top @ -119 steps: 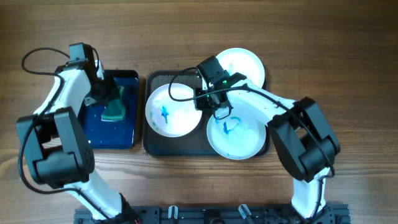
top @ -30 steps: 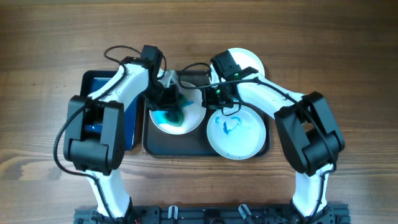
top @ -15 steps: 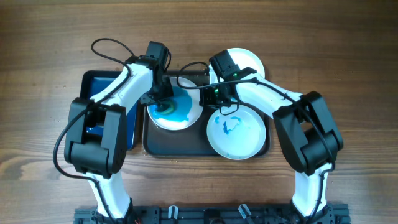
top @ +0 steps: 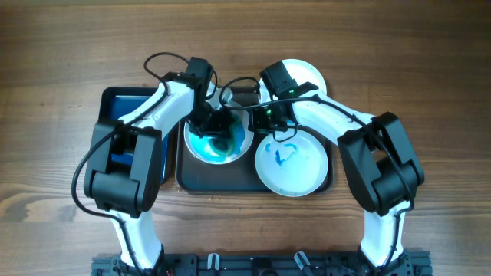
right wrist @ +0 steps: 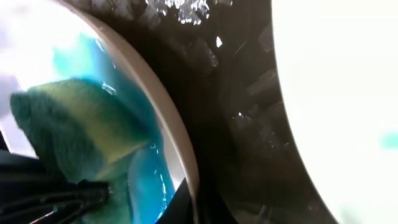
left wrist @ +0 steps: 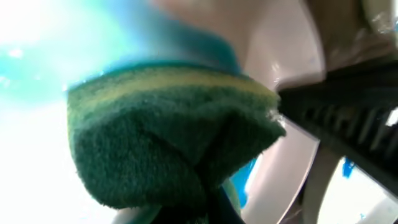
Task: Clean dirty plates on tray and stack at the side
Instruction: 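Scrub the left plate with the sponge while right gripper holds rim, then move the sponge back over the blue water tray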
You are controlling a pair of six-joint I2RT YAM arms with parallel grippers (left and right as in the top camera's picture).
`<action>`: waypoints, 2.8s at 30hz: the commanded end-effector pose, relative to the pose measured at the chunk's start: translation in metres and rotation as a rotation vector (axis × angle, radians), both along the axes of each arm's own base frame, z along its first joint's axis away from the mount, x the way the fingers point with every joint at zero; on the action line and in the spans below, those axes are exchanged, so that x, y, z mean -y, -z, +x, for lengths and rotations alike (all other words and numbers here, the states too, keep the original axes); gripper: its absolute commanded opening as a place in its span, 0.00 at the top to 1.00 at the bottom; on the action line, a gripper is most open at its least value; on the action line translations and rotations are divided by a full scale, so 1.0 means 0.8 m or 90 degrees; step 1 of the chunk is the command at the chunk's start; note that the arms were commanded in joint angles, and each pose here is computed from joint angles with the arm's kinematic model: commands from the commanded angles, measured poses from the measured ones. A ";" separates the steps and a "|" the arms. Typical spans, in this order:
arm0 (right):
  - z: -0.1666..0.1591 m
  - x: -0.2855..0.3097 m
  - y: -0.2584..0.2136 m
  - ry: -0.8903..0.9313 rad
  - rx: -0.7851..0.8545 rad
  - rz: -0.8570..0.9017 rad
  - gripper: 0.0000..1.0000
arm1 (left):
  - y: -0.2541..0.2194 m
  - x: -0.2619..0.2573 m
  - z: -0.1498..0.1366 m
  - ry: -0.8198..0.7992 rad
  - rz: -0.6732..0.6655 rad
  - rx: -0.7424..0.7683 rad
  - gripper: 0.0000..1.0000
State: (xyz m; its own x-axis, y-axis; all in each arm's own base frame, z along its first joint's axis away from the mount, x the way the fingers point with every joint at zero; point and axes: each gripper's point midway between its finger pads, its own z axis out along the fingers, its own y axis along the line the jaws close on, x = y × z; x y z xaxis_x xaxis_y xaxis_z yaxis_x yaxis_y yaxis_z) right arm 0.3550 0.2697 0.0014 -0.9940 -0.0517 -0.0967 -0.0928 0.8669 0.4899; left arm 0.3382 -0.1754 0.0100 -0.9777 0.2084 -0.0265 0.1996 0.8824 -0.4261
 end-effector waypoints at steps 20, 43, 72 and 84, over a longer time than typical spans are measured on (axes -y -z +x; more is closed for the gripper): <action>0.002 -0.001 0.009 0.008 -0.009 -0.001 0.96 | 0.018 -0.018 -0.053 -0.005 0.091 -0.111 0.96; 0.003 0.000 0.010 0.010 -0.006 -0.005 0.96 | 0.016 -0.156 0.041 -0.375 0.492 0.129 0.96; -0.003 -0.010 0.011 -0.017 0.006 -0.009 0.74 | -0.146 -0.271 0.010 -0.457 0.340 0.092 0.96; 0.007 0.000 -0.013 0.021 0.064 -0.103 0.96 | -0.144 -0.298 0.010 -0.502 0.339 0.089 0.96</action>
State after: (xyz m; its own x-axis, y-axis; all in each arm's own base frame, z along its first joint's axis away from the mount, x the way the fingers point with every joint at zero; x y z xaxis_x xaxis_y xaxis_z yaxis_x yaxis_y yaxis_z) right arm 0.3482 0.2821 0.0012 -0.9908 -0.0671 -0.1173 -0.1121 0.8931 0.4357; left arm 0.3424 0.0635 0.1133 -0.8390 -0.5002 -0.2144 -0.5245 0.8482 0.0738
